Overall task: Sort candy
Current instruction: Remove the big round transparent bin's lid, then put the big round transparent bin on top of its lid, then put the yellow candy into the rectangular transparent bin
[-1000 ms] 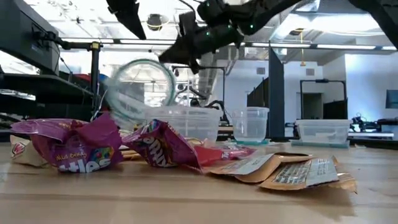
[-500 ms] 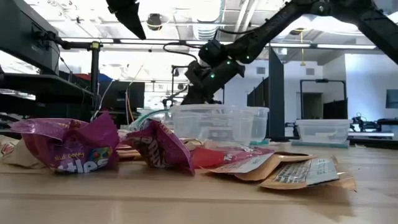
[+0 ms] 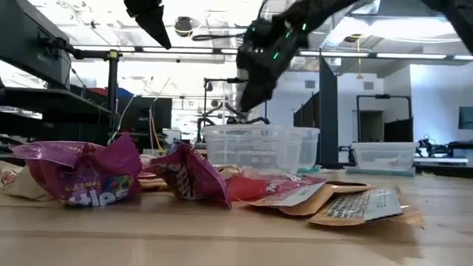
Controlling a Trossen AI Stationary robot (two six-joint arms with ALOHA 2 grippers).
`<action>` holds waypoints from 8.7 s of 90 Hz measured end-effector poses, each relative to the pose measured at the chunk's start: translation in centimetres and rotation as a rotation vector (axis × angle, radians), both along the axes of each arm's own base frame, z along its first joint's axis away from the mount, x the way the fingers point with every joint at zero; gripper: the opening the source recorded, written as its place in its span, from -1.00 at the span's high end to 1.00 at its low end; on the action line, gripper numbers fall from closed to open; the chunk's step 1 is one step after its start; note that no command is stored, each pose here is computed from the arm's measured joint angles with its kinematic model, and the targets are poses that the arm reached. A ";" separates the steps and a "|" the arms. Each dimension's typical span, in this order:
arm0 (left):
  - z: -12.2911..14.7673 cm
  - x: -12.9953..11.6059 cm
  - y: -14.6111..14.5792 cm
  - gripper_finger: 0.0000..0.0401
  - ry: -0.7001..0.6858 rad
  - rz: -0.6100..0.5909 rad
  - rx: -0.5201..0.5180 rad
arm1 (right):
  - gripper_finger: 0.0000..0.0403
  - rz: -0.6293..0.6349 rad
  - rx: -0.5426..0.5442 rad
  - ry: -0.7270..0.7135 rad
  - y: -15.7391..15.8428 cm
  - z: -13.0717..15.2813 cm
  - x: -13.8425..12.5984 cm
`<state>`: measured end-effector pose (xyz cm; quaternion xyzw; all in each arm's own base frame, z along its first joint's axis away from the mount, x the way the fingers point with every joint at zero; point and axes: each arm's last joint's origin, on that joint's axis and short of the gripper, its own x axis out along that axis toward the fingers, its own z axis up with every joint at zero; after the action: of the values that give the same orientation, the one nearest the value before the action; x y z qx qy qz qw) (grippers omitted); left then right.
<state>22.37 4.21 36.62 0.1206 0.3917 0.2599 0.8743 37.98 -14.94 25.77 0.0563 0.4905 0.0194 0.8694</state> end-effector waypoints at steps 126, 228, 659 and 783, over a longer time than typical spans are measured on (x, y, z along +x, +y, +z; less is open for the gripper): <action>0.0 0.1 -0.1 0.37 -0.006 -0.004 -0.003 | 0.98 -0.162 -0.087 -0.167 1.5 -3.3 5.4; -8.6 -0.1 -4.8 0.31 0.183 -0.162 -0.310 | -0.17 -0.043 0.005 -0.400 17.5 0.6 -9.8; -9.7 3.8 -9.6 0.43 -0.195 -0.282 0.051 | 0.48 -1.479 -0.210 0.224 7.1 -3.6 -20.9; -9.6 3.8 -9.8 0.43 -0.224 -0.274 0.035 | 0.12 0.188 -0.016 -0.158 29.5 -12.3 -9.0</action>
<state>26.18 -5.55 27.02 0.1583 0.2670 0.1568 0.9376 28.97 14.60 13.46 0.0016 0.4237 0.1013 0.9001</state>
